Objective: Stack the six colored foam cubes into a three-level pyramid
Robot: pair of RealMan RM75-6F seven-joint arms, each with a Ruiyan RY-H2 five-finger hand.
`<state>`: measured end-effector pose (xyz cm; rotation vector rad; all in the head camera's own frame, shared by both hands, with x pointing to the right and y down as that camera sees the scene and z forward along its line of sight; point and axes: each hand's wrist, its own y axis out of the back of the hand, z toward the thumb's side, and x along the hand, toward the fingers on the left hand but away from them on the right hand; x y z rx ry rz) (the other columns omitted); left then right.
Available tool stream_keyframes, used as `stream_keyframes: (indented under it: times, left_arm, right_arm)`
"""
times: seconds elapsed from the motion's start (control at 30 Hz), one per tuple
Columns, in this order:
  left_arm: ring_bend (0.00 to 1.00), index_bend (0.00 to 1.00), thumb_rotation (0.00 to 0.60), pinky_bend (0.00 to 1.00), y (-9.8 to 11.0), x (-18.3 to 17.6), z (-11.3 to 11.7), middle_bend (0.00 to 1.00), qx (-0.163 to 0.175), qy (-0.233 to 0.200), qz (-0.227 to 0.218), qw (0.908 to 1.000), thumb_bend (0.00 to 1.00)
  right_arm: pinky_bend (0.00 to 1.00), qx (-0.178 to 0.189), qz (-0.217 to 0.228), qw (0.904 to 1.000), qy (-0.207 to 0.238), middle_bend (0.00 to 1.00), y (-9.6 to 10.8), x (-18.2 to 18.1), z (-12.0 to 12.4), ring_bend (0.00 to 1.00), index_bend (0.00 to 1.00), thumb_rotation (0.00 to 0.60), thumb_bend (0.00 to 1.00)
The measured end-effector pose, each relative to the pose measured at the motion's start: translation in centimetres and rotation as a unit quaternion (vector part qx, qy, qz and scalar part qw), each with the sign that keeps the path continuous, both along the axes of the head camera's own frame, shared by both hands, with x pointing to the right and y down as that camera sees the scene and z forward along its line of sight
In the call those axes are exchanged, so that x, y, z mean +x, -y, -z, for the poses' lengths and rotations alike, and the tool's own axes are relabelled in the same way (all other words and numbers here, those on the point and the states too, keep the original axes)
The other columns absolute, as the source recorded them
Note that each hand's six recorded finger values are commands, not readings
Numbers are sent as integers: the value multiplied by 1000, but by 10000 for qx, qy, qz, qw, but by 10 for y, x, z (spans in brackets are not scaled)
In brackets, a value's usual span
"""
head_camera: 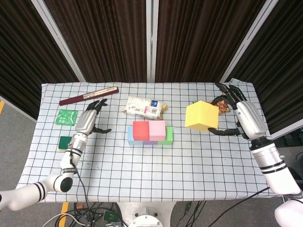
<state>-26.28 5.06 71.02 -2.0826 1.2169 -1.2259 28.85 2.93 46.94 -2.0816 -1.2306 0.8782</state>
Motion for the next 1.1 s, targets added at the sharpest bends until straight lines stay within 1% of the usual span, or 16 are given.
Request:
stream_keyframes:
  times: [0.17,0.33,0.57,0.63,0.8,1.0,1.1]
  left_arm:
    - [15,42,600,54,-13,-40,18,136,263,210,103,9994,0]
    - [15,43,600,54,-33,-82,41,131,527,425,167,9976,0]
    - [2,44,600,54,-59,-131,69,108,597,697,312,9953,0]
    - [3,44,600,57,-62,-140,75,99,588,691,330,9953,0]
    - [3,45,600,58,-74,-156,88,97,595,510,389,9962,0]
    - [3,48,600,56,-94,-173,103,97,746,583,383,9948,0]
    - [2,51,600,54,-100,-177,106,97,804,632,396,9940,0]
  right_arm:
    - [0,-3,206,9998,10,658,1,-14,-1,143,0,600,197]
    - [0,-147,478,9987,22,658,2,-34,-10,143,0,600,197]
    - [0,-454,980,9941,-33,658,12,-71,-28,143,0,600,198]
    - [0,-583,1091,9923,-65,658,18,-81,-35,143,0,600,197]
    - [0,-834,1253,9883,-230,658,32,-104,-50,143,0,600,196]
    - [0,-1033,1330,9846,-468,658,44,-126,-71,143,0,600,197]
    - [0,-1050,1462,9816,-637,658,45,-138,-80,153,0,600,197]
